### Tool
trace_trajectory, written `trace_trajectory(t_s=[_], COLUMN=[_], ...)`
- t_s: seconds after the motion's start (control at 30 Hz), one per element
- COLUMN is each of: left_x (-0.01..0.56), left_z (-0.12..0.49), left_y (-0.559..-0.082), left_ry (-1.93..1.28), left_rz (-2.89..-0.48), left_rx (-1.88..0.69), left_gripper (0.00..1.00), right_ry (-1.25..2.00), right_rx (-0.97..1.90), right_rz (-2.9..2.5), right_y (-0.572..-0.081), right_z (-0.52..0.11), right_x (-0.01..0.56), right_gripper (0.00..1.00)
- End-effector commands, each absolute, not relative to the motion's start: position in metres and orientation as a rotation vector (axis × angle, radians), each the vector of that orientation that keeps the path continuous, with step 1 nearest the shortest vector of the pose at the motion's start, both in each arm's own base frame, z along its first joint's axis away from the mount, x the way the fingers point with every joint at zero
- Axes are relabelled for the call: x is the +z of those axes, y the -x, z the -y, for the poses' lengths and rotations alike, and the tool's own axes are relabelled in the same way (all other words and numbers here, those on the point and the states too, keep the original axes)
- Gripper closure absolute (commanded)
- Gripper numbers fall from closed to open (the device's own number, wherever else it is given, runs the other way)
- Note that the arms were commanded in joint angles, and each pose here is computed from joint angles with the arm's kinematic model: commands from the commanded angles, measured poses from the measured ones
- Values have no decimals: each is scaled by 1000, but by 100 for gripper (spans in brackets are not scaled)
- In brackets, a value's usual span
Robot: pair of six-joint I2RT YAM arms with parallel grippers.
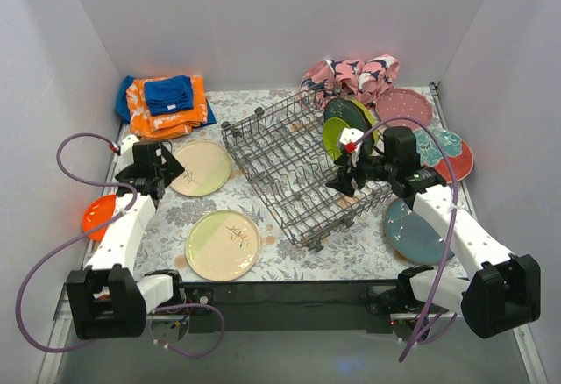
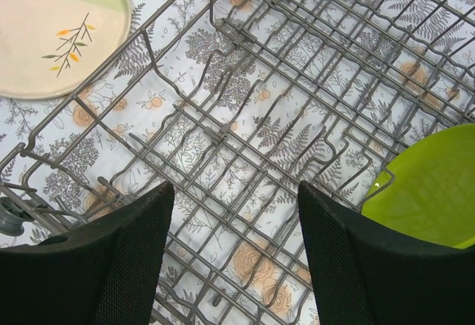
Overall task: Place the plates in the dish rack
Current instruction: Grab a plate with the left arm
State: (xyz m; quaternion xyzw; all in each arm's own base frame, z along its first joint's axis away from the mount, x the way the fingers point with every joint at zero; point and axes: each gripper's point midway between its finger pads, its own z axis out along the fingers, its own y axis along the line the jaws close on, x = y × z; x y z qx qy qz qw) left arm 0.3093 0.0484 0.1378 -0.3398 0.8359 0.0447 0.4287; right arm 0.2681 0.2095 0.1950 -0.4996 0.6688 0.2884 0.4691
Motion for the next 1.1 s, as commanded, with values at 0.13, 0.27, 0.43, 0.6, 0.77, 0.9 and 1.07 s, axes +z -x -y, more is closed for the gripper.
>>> trace_trajectory(t_s=[0.13, 0.27, 0.43, 0.6, 0.77, 0.9, 1.07], left_x=[83, 61, 56, 54, 56, 50, 43], left_z=[-122, -137, -154, -162, -169, -181, -190], left_y=[-309, -308, -311, -310, -307, -300, -296], left_ry=[1026, 1087, 1143, 1207, 1223, 1308, 1353], left_rz=[-2206, -2270, -2249, -2244, -2223, -2218, -2221], left_rx=[462, 619, 743, 757, 786, 781, 783], left_gripper=[3, 6, 11, 16, 18, 22, 30], right_ry=[1219, 1198, 1176, 1159, 1150, 1145, 1141], right_rx=[730, 721, 734, 736, 732, 738, 746], right_rz=[-1574, -1589, -1609, -1622, -1626, -1628, -1629], right_y=[-269, -273, -276, -279, -281, -281, -282], right_z=[-208, -202, -197, -193, -191, -190, -190], right_x=[203, 201, 197, 196, 195, 194, 194], right_gripper=[27, 27, 27, 27, 27, 27, 27])
